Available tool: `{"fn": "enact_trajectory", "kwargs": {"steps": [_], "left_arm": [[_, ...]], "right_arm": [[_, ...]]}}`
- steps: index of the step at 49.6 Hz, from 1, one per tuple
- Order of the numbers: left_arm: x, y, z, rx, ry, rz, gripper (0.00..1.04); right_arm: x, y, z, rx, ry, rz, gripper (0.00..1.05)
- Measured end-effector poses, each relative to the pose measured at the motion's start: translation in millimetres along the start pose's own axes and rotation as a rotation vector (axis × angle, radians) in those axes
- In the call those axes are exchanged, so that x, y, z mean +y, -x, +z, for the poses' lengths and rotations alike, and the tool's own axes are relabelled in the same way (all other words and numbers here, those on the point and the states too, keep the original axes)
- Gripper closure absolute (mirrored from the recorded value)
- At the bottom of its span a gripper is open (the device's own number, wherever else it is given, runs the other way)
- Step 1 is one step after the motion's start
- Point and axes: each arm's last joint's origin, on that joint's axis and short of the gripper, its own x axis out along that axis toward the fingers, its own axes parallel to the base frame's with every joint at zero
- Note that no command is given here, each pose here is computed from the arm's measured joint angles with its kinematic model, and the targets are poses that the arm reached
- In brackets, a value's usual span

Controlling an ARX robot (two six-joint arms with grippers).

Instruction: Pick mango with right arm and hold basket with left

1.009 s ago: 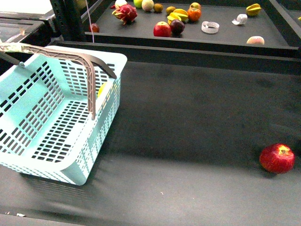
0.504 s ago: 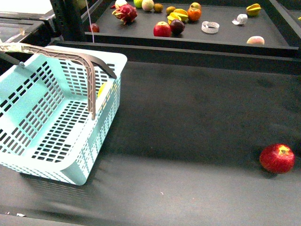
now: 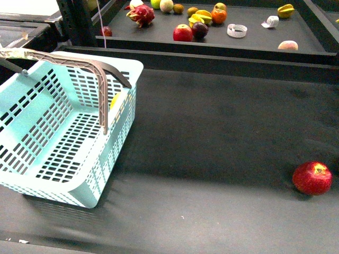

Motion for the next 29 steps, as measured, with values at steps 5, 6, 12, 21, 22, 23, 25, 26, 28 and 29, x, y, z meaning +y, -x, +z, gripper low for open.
{"fn": "enact_trajectory", "kwargs": {"steps": [5,6,12,21,22,23,25,26,28,29], "left_arm": [[0.0,0.0,0.0,0.000,0.000,0.000,0.08],[0.0,0.0,0.0,0.000,0.000,0.000,0.08],[0.0,0.0,0.0,0.000,0.000,0.000,0.08],[0.0,0.0,0.0,0.000,0.000,0.000,0.08],[0.0,0.0,0.0,0.000,0.000,0.000,0.08],[0.0,0.0,0.0,0.000,0.000,0.000,0.08],[0.0,0.0,0.0,0.000,0.000,0.000,0.08],[0.0,0.0,0.0,0.000,0.000,0.000,0.08],[0.0,0.0,0.0,0.000,0.000,0.000,0.08],[0.0,0.0,0.0,0.000,0.000,0.000,0.08]], "right_arm": [[0.0,0.0,0.0,0.000,0.000,0.000,0.08],[0.0,0.0,0.0,0.000,0.000,0.000,0.08],[0.0,0.0,0.0,0.000,0.000,0.000,0.08],[0.0,0.0,0.0,0.000,0.000,0.000,0.08],[0.0,0.0,0.0,0.000,0.000,0.000,0.08],[0.0,0.0,0.0,0.000,0.000,0.000,0.08],[0.0,0.0,0.0,0.000,0.000,0.000,0.08],[0.0,0.0,0.0,0.000,0.000,0.000,0.08],[0.0,0.0,0.0,0.000,0.000,0.000,0.08],[0.0,0.0,0.0,0.000,0.000,0.000,0.08]]}}
